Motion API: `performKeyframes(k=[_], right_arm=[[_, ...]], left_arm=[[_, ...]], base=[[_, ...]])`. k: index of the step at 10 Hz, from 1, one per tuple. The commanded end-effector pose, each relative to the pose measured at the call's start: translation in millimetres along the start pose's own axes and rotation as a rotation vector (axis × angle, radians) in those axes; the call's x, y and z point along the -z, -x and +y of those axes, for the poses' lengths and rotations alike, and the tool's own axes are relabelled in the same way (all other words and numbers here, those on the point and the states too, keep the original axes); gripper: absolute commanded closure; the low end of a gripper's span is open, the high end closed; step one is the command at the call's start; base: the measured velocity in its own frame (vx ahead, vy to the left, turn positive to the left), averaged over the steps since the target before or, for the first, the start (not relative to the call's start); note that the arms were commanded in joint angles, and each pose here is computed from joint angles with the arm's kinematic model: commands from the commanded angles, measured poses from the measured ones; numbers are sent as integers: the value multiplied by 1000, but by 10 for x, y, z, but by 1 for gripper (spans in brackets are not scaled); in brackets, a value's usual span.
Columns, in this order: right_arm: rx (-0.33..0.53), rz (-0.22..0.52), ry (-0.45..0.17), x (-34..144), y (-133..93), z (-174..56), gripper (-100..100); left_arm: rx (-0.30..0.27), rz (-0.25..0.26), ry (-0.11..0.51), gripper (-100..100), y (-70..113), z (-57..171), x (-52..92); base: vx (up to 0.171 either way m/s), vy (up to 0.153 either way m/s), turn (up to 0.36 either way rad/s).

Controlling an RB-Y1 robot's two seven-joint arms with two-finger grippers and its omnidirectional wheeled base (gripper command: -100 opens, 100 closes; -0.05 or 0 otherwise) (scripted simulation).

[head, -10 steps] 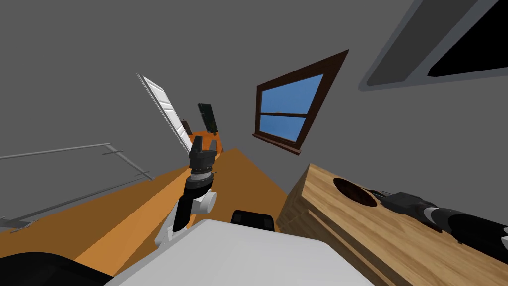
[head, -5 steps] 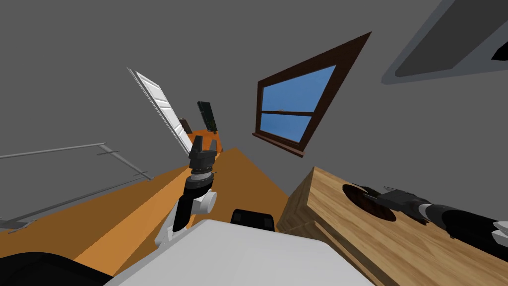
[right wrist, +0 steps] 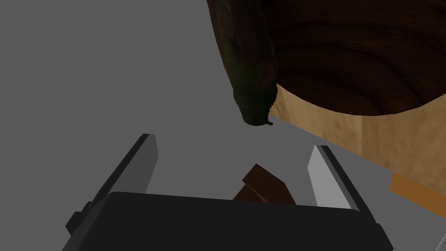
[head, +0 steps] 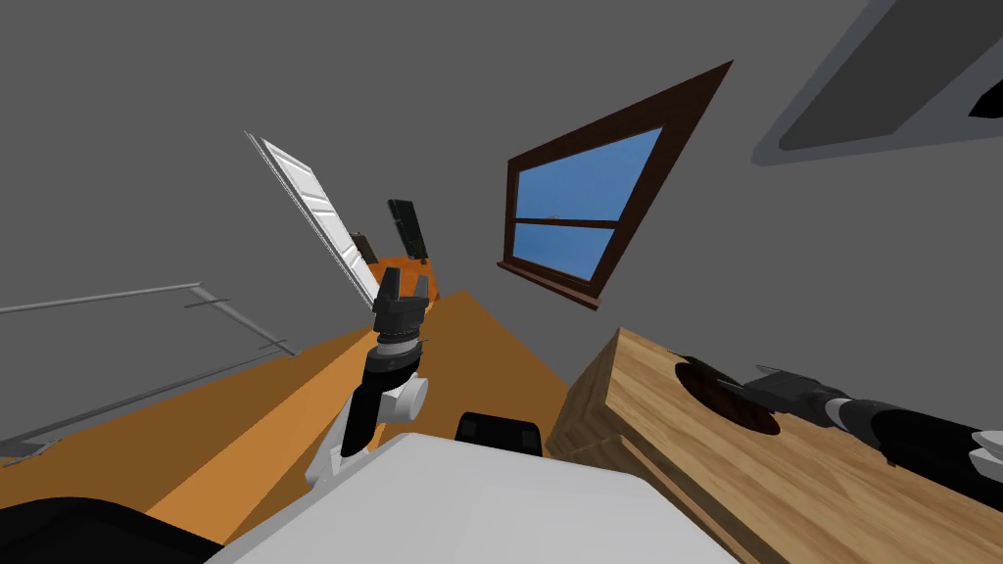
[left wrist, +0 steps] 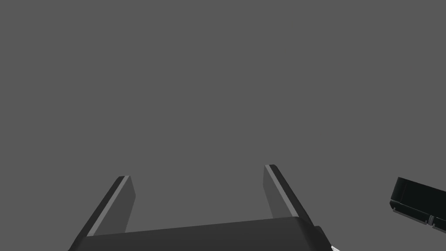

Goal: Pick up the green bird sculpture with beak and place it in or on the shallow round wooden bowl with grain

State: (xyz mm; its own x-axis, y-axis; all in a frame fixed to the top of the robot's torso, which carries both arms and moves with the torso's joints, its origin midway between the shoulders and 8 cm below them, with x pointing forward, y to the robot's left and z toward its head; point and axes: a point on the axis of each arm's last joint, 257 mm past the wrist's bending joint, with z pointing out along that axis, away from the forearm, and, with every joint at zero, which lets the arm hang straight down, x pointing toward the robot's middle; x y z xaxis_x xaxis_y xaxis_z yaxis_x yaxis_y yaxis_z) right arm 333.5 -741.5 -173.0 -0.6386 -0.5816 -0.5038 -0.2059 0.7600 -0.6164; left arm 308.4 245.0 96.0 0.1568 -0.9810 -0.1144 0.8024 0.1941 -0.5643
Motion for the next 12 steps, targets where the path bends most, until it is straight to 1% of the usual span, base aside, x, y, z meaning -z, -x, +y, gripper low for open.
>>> performKeyframes(k=[1,3,4,5,6,7,12], right_arm=[[7,-10,9,34,155,-86,-100],[13,-17,16,53,267,-138,-100],[19,-23,23,71,380,-185,-100],[23,-26,27,80,438,-207,-100],[21,-23,24,89,385,-198,-100],[20,-24,25,92,394,-199,0],[20,-24,25,92,393,-199,0]], left_arm=[[0,0,0,0,0,0,0],[0,0,0,0,0,0,0],[0,0,0,0,0,0,0],[0,0,0,0,0,0,0],[0,0,0,0,0,0,0],[0,0,0,0,0,0,0],[0,0,0,0,0,0,0]], base=[[16,1,-129],[13,4,-63],[11,2,-94],[14,2,-71],[6,1,-9],[0,0,0],[0,0,0]])
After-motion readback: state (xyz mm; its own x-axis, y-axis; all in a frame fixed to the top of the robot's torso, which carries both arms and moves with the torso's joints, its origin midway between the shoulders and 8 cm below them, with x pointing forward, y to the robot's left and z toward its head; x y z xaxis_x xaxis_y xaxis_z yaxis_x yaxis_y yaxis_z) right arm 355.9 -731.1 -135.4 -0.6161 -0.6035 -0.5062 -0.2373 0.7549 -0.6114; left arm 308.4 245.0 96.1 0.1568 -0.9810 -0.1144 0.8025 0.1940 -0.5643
